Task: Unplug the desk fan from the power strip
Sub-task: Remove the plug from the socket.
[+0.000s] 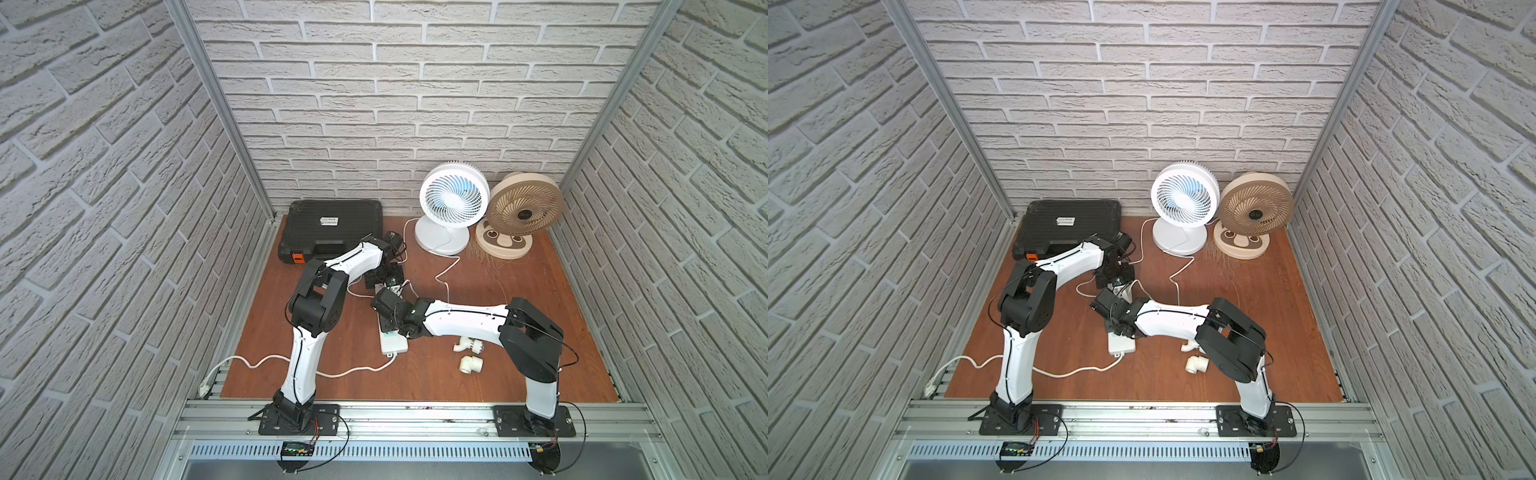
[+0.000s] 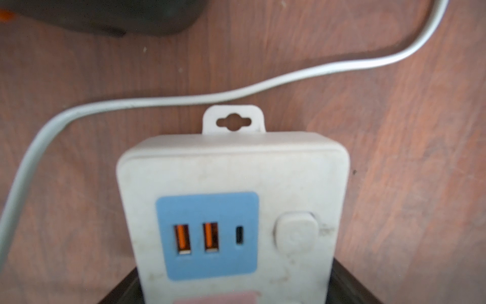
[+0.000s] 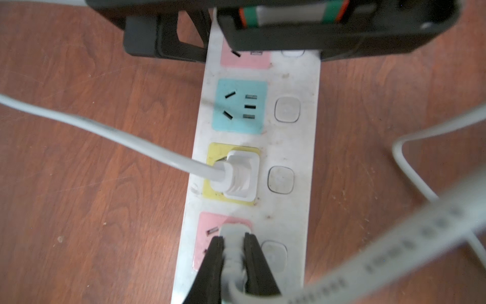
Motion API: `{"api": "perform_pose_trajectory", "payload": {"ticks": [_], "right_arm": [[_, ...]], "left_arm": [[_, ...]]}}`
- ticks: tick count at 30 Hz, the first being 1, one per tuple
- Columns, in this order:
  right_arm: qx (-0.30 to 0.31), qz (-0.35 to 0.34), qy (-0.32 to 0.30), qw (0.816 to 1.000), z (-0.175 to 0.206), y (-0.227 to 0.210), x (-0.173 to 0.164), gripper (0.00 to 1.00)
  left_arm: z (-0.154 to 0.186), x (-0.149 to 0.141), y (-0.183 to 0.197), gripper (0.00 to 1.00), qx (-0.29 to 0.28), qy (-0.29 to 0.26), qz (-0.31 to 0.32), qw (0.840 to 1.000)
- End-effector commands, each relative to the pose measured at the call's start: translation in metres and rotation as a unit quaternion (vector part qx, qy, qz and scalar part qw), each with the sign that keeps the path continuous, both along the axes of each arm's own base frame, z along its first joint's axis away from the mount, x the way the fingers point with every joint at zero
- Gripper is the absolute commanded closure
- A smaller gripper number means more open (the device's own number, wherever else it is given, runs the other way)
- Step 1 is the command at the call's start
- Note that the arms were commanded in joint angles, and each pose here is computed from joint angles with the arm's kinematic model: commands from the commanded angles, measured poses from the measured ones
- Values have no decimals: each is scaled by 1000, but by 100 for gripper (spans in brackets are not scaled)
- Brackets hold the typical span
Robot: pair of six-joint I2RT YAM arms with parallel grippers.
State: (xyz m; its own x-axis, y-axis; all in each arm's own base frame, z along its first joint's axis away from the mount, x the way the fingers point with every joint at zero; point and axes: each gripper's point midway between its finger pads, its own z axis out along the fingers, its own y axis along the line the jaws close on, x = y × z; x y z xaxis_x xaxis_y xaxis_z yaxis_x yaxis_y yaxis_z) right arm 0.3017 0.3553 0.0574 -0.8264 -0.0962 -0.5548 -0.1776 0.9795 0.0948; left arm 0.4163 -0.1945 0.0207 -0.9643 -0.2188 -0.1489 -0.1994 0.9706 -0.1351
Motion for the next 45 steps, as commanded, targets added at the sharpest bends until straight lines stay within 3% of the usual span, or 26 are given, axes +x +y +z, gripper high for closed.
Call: {"api": "perform_pose_trajectory", "payload": {"ticks": [1, 6, 11, 17, 30, 45], "right_arm": [[-53, 32, -20, 998, 11, 4, -8, 97], [-114, 52, -51, 991, 14, 9, -10, 97], [-120, 59, -56, 989, 15, 14, -12, 97], [-97, 58, -49, 992, 15, 17, -14, 97], [35, 15, 20, 999, 11, -2, -12, 97], [30, 14, 22, 999, 11, -4, -11, 97]], "left_arm": [[-45, -26, -1, 100, -4, 67, -11, 998], [-45, -25, -1, 100, -5, 67, -11, 998], [-46, -27, -2, 100, -6, 68, -11, 998], [-47, -28, -1, 100, -5, 68, -11, 998], [-47, -29, 0, 100, -6, 67, -11, 998], [-49, -29, 0, 100, -6, 70, -10, 998]]}}
